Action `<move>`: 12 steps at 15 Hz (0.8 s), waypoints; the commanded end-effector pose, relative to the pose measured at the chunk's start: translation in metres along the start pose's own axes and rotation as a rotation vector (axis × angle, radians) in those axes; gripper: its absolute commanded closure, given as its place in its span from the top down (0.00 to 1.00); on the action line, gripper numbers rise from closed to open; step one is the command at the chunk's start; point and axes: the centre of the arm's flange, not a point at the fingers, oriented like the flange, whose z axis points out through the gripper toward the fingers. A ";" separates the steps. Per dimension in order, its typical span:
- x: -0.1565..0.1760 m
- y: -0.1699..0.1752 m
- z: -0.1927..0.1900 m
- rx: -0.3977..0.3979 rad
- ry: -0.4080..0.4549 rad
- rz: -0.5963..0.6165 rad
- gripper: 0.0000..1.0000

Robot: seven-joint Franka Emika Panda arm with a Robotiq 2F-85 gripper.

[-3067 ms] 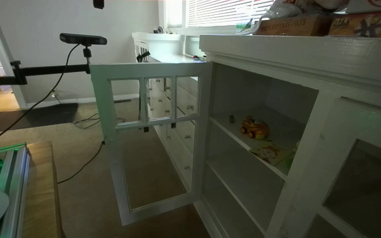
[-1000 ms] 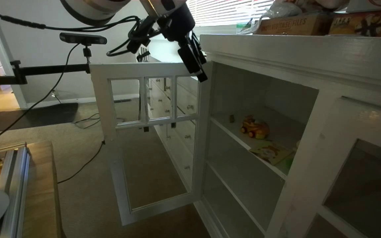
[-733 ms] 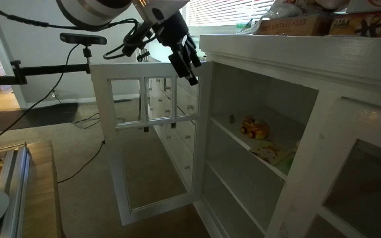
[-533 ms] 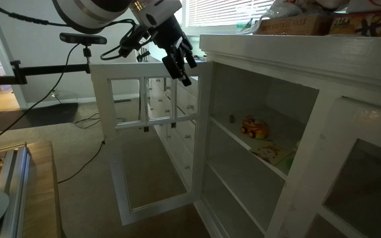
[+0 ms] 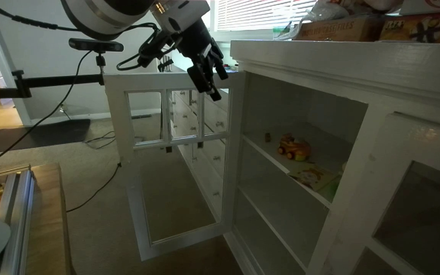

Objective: Put the car on top of the cabinet.

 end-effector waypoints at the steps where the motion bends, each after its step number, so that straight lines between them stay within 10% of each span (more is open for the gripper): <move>1: -0.001 0.000 0.031 -0.008 0.047 0.019 1.00; 12: 0.005 -0.012 0.091 -0.033 0.071 0.032 1.00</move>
